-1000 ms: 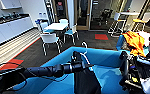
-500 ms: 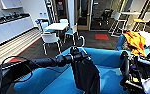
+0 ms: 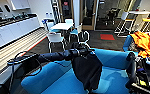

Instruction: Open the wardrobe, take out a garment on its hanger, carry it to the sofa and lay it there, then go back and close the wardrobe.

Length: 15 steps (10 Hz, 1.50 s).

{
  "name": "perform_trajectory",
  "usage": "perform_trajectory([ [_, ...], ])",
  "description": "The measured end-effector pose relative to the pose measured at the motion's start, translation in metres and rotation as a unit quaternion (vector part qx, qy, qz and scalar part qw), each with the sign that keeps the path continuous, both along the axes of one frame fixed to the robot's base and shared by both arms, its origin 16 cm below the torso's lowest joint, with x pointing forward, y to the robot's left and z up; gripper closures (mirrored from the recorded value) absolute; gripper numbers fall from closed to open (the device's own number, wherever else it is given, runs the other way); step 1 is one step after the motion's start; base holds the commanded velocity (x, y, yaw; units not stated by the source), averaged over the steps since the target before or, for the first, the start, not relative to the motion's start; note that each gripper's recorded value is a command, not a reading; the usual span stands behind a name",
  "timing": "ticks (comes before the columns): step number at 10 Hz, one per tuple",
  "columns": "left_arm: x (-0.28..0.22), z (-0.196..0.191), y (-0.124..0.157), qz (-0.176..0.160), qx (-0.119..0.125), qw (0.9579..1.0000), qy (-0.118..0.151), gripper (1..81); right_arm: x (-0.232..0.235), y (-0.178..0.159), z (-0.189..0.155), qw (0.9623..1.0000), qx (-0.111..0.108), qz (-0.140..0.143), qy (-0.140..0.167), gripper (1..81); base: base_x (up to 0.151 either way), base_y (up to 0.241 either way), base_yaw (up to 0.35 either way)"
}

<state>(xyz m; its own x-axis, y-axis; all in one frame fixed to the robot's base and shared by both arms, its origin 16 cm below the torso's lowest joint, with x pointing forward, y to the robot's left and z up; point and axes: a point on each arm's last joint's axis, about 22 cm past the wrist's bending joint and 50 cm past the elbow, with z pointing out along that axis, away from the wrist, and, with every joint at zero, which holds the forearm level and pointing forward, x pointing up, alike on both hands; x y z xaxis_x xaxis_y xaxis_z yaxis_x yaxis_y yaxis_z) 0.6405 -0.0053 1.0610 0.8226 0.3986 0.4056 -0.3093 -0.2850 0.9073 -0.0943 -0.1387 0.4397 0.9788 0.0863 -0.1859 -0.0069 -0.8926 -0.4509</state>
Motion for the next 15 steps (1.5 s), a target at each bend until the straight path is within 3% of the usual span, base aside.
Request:
perform_trajectory([
  [1, 0.007, -0.001, -0.007, 0.004, 0.005, 1.0000, 0.003, 81.1, -0.001, 0.000, 0.000, 1.0000, 0.000, 0.000, 0.001, 1.0, 0.000, 0.000, 0.000],
  [5, 0.043, -0.042, 0.022, 0.060, 0.040, 0.9966, 0.038, 81.1, -0.001, 0.005, 0.001, 1.0000, 0.003, -0.001, 0.001, 1.0, 0.000, 0.000, 0.000],
  [9, 0.046, -0.065, 0.002, 0.062, 0.053, 0.9955, 0.048, 81.1, -0.001, 0.004, 0.001, 1.0000, 0.002, -0.001, 0.001, 1.0, 0.000, 0.000, 0.000],
  [13, 0.041, -0.147, 0.063, 0.106, 0.107, 0.9849, 0.085, 81.1, -0.001, 0.004, 0.001, 1.0000, 0.003, 0.000, 0.001, 1.0, 0.000, 0.000, 0.000],
  [15, 0.038, -0.160, 0.110, 0.135, 0.126, 0.9792, 0.085, 81.1, 0.001, 0.006, 0.000, 0.9999, 0.007, 0.015, 0.002, 1.0, 0.000, 0.000, 0.000],
])
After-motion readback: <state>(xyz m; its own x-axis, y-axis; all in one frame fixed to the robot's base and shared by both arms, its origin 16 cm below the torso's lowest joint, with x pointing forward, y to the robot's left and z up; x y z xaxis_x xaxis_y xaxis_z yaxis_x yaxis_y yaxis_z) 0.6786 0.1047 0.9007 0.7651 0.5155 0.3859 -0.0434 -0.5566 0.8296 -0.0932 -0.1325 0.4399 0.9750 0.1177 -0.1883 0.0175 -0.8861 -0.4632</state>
